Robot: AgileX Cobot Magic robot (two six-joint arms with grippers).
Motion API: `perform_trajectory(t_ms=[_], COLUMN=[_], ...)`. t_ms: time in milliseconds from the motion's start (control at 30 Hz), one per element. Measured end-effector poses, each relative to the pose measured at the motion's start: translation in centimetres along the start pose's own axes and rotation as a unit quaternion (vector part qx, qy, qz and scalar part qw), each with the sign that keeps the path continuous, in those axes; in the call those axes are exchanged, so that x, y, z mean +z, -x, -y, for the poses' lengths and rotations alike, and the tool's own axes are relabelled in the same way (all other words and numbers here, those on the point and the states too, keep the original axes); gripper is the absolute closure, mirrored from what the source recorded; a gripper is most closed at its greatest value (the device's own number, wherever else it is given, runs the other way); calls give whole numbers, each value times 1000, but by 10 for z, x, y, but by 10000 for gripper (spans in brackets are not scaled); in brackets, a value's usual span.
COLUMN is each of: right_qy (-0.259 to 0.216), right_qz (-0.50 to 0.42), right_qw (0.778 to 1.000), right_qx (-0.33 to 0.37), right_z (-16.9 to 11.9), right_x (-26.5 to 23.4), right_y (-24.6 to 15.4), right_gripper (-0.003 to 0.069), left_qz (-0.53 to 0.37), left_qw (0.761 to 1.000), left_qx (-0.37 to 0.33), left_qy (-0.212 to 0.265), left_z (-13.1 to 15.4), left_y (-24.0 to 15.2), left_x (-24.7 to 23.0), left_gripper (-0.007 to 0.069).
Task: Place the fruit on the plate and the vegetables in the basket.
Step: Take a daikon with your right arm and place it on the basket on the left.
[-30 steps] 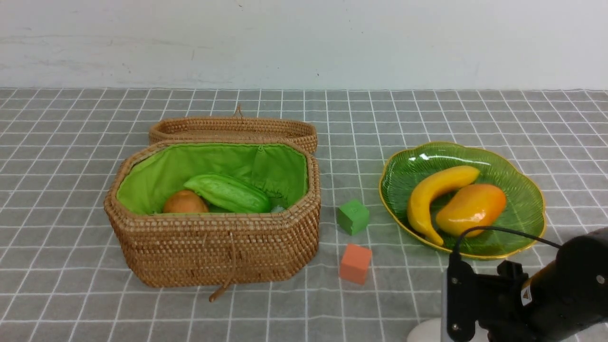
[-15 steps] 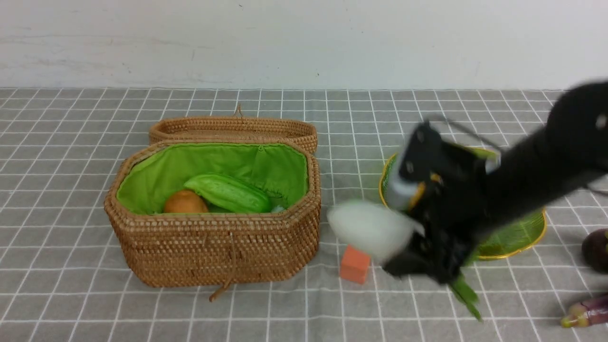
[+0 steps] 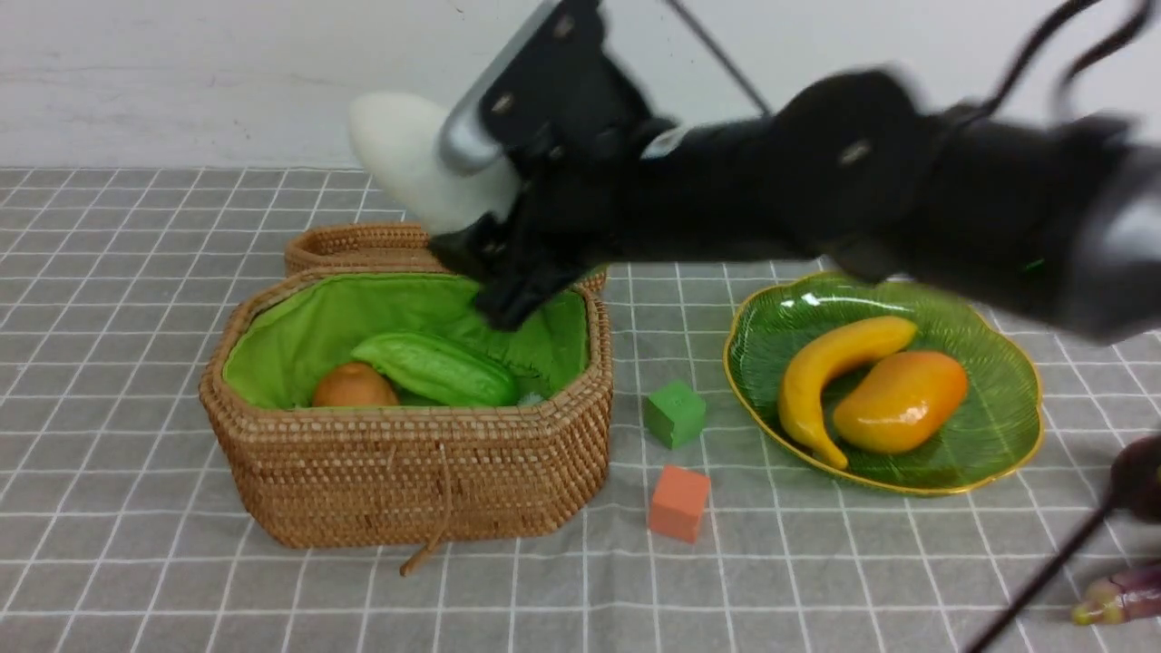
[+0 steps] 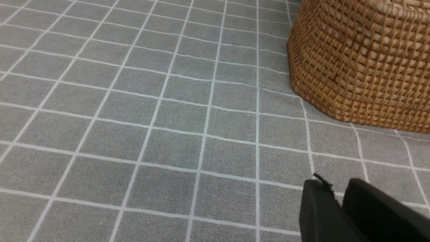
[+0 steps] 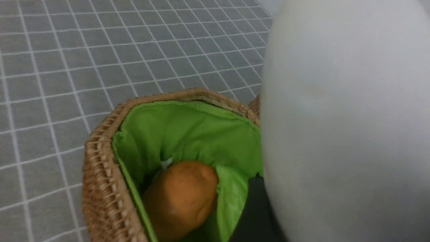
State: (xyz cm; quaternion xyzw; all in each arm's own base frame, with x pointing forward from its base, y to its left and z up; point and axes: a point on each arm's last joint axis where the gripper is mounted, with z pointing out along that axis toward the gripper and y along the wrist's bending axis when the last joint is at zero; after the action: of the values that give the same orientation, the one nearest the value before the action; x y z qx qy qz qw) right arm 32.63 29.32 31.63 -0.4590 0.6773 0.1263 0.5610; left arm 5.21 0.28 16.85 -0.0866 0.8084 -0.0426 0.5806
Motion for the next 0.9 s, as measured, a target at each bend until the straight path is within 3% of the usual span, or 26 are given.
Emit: perform_trajectory(t_ms=[233, 500, 733, 900], right_qy=[-8, 20, 27, 56], right_qz=[-16, -35, -35, -38], right_qw=[999, 999, 998, 997], right_qx=[-51, -3, 33, 34], right_z=[-30, -41, -43, -47], right_x=[36, 46, 45, 42], right_y=[-22, -34, -33, -31], right_gripper=[121, 117, 1, -3], left_qz=[0, 0, 0, 0], left_qw=[1000, 1000, 1000, 1000], left_qx=[0, 0, 0, 0], left_qy=[0, 0, 0, 0], left_z=[0, 0, 0, 0], left_y=[0, 0, 0, 0], left_x=[0, 0, 0, 0], left_gripper=[515, 515, 515, 515])
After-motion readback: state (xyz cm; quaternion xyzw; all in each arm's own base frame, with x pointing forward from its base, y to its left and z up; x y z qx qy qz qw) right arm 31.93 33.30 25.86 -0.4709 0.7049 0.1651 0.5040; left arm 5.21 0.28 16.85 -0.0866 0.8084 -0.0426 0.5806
